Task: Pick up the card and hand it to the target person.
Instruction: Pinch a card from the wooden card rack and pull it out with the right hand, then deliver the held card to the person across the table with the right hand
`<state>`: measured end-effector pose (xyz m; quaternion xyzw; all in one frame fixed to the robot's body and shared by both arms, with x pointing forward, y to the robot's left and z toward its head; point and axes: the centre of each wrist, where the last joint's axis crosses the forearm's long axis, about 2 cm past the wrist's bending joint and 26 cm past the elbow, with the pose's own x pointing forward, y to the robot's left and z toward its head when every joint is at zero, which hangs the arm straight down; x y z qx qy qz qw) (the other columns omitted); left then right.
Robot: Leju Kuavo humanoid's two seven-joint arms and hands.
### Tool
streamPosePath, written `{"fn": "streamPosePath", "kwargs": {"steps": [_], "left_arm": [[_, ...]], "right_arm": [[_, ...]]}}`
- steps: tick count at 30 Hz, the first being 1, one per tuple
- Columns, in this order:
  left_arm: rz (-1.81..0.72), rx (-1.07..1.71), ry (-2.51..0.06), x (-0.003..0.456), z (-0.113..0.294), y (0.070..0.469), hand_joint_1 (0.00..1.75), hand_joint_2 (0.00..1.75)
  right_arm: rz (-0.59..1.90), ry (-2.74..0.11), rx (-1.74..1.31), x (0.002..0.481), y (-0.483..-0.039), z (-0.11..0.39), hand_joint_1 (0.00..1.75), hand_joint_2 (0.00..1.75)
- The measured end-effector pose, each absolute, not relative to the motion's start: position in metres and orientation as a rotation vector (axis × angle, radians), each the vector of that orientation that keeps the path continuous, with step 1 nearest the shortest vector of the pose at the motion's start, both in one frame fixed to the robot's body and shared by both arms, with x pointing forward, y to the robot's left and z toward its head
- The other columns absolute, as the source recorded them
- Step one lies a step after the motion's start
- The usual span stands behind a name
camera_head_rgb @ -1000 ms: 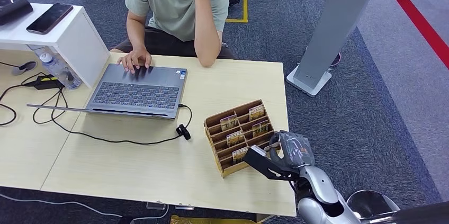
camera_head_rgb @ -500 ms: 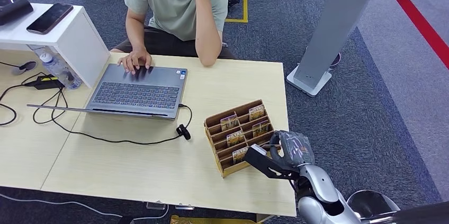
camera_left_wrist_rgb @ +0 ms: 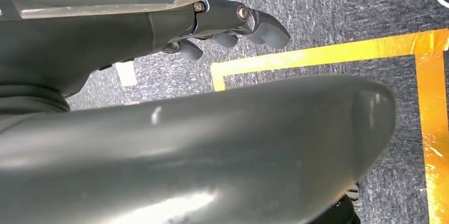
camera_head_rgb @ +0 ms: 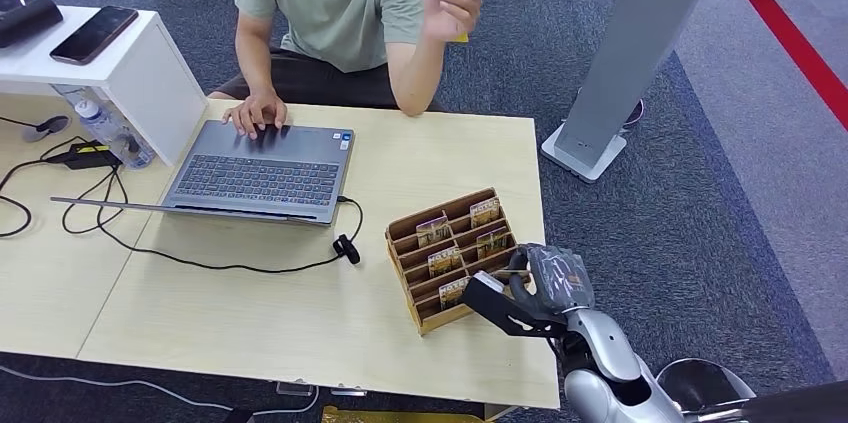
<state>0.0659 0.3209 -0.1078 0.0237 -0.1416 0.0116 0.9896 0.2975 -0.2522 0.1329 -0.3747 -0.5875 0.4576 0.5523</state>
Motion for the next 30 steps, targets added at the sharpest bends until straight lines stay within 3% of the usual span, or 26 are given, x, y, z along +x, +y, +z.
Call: {"fn": "streamPosePath", "kwargs": {"steps": [16, 30], "left_arm": [[0.000, 0.039, -0.295, 0.066, -0.108, 0.320, 0.00, 0.00], [-0.025, 0.034, -0.300, 0.068, -0.108, 0.319, 0.00, 0.00]], "right_arm": [[0.982, -1.692, -0.919, 0.336, -0.235, 0.217, 1.29, 1.75], [0.942, -1.799, -0.941, 0.380, -0.210, 0.243, 1.29, 1.75]]}}
